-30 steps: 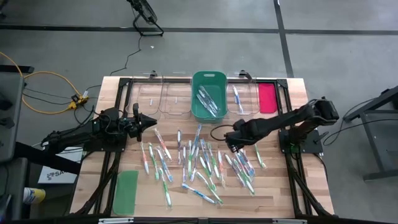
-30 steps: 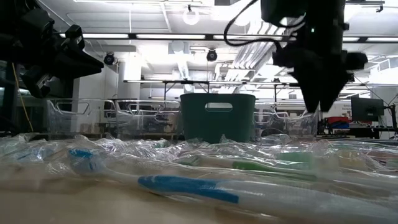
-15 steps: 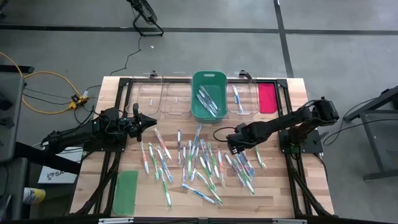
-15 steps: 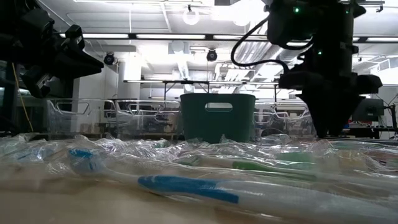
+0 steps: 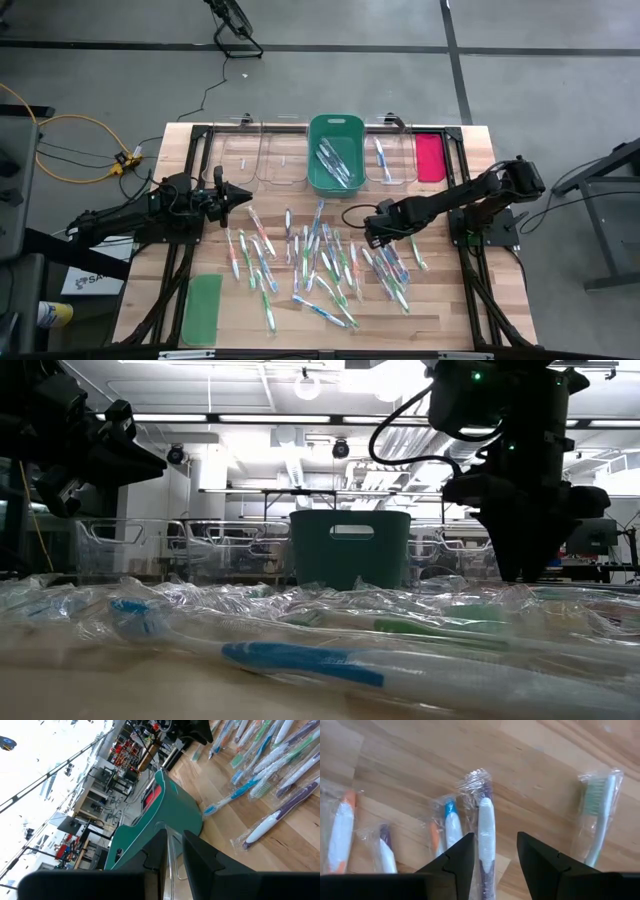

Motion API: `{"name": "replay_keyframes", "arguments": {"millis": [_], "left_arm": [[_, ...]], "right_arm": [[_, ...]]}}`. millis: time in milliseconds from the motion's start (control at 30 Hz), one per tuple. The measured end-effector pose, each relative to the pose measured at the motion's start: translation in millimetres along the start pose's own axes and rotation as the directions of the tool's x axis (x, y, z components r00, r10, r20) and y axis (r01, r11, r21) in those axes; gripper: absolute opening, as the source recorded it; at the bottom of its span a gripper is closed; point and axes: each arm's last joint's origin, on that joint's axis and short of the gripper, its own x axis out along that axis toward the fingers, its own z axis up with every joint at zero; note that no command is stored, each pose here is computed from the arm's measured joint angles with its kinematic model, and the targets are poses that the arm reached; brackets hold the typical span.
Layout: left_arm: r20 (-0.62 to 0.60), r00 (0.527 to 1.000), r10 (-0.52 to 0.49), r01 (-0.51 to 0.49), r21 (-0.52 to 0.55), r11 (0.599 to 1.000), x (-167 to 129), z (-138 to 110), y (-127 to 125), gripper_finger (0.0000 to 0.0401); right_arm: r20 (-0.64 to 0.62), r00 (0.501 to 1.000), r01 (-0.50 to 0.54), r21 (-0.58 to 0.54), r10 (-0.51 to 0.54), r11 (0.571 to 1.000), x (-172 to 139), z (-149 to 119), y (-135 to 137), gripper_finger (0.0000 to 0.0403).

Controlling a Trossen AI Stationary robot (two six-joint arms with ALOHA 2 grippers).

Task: Pick & Place Toothbrushes
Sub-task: Put the purple toothbrush into the green bin

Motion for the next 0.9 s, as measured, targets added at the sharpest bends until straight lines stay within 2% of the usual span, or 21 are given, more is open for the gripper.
{"name": "replay_keyframes", "arguments": {"millis": [900], "left_arm": [[0.0,1.0,0.0,0.0,0.0,1.0,0.0,0.0,0.0,0.0055]], "right_arm": [[0.032,0.999,-0.012,-0.015,0.012,1.0,-0.7,-5.4,2.9,0.014]]}}
